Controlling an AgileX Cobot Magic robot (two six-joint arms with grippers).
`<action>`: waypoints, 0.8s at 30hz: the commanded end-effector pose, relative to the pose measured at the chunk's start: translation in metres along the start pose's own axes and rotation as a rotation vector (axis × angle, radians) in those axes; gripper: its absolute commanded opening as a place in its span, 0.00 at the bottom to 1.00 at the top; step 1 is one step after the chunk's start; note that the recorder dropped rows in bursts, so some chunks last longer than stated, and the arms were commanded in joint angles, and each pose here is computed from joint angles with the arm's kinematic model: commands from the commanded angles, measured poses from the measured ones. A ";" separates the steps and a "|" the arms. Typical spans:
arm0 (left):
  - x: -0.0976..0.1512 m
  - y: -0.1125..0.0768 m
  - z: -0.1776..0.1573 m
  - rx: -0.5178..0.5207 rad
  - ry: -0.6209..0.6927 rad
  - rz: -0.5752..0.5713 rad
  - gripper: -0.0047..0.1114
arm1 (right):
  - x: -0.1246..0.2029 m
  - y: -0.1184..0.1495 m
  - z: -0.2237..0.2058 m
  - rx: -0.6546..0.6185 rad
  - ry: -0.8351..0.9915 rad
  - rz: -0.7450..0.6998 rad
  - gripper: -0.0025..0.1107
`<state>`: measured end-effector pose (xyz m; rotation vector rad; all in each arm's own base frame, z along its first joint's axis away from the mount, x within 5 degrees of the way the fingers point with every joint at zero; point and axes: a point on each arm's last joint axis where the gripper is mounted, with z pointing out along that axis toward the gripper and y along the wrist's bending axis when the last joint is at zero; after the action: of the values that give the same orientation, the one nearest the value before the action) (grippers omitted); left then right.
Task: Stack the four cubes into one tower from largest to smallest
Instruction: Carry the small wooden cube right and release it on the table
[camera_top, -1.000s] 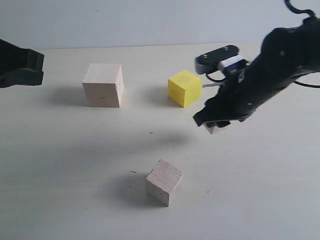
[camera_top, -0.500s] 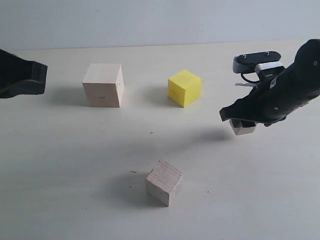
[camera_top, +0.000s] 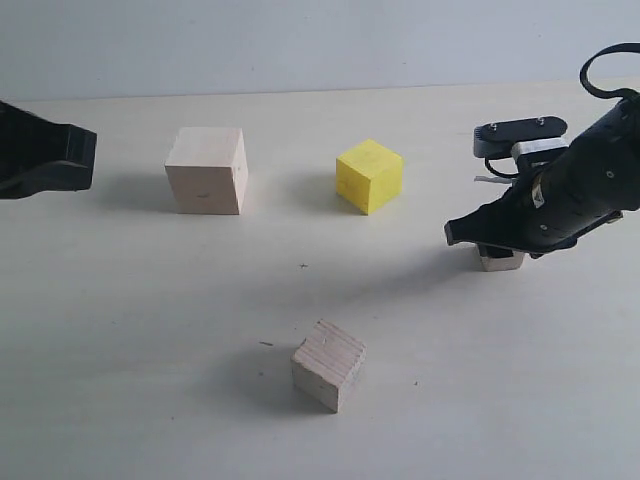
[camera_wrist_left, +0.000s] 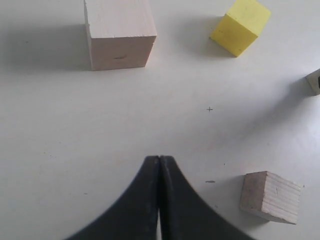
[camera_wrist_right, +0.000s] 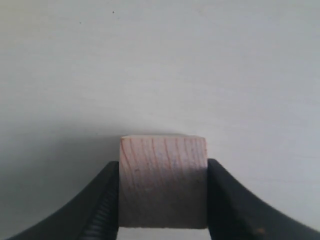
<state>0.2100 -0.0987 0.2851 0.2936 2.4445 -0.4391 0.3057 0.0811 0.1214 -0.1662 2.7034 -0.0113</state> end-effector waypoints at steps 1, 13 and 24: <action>-0.001 -0.002 -0.001 0.008 -0.017 0.000 0.04 | 0.003 -0.003 0.003 0.016 0.022 -0.007 0.20; -0.002 -0.001 -0.001 0.006 -0.032 0.024 0.04 | 0.006 -0.005 0.003 0.036 0.053 0.060 0.90; -0.026 0.010 0.003 -0.049 -0.229 0.050 0.04 | -0.015 -0.008 -0.067 -0.004 -0.112 0.140 0.88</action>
<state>0.2244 -0.0971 0.2948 0.2820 2.2635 -0.4059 0.2960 0.0771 0.1626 0.0024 2.6572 0.0275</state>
